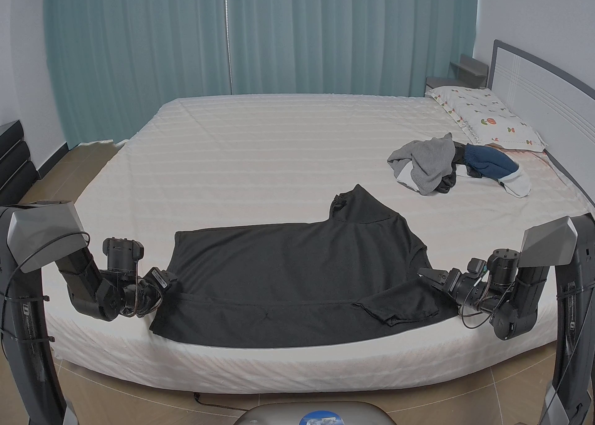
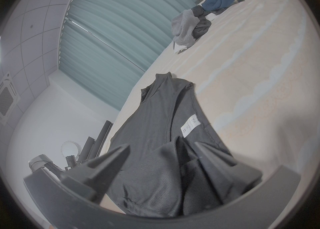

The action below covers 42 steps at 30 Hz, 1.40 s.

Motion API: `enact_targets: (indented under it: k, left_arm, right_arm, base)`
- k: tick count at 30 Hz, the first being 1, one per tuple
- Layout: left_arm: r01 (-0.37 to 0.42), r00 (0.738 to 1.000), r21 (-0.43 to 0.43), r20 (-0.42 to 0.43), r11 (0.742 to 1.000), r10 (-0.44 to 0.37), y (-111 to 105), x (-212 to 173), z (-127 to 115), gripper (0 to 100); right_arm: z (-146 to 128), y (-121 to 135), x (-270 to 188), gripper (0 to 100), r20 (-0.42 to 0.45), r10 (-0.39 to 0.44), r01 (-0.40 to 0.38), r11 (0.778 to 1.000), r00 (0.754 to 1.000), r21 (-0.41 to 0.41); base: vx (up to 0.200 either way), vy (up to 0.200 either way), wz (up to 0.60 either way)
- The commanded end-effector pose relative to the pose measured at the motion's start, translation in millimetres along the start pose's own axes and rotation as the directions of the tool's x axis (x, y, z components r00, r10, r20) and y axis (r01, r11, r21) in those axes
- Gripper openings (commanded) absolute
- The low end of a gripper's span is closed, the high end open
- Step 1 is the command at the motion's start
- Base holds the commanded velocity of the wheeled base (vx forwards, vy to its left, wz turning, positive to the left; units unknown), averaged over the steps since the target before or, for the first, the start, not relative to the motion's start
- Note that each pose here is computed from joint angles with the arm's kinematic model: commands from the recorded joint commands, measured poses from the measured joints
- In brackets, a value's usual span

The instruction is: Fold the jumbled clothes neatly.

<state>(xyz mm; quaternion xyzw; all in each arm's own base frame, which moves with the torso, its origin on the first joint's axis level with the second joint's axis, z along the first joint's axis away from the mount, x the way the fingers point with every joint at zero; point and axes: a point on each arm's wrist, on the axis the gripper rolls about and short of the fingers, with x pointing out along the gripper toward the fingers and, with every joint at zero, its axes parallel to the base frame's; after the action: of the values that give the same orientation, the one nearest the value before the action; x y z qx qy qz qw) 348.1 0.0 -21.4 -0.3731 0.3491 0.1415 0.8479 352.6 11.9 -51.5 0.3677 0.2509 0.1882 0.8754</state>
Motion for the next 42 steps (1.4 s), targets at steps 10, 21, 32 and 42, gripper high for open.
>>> enact_targets:
  k: [10,21,32,42]
  left_arm:
    - [0.088,0.995,-0.109,0.054,0.990,-0.082,6,-27,26,100]
    - [0.096,0.995,-0.125,0.050,0.987,-0.091,6,-27,26,100]
    - [0.092,0.995,-0.125,0.045,0.988,-0.087,7,-25,24,100]
    - [0.103,0.994,-0.123,0.049,0.987,-0.098,5,-24,26,100]
  right_arm:
    - [19,28,-24,100,0.056,0.028,-0.035,0.992,0.998,0.118]
    - [19,26,-25,100,0.061,0.015,-0.024,0.990,0.998,0.141]
    - [17,26,-25,100,0.056,0.014,-0.022,0.989,0.998,0.143]
    - [16,26,-25,100,0.060,0.006,-0.014,0.990,0.998,0.143]
  base:
    - [0.000,0.000,0.00]
    - [0.055,0.000,0.00]
    - [0.127,0.000,0.00]
    - [0.040,0.000,0.00]
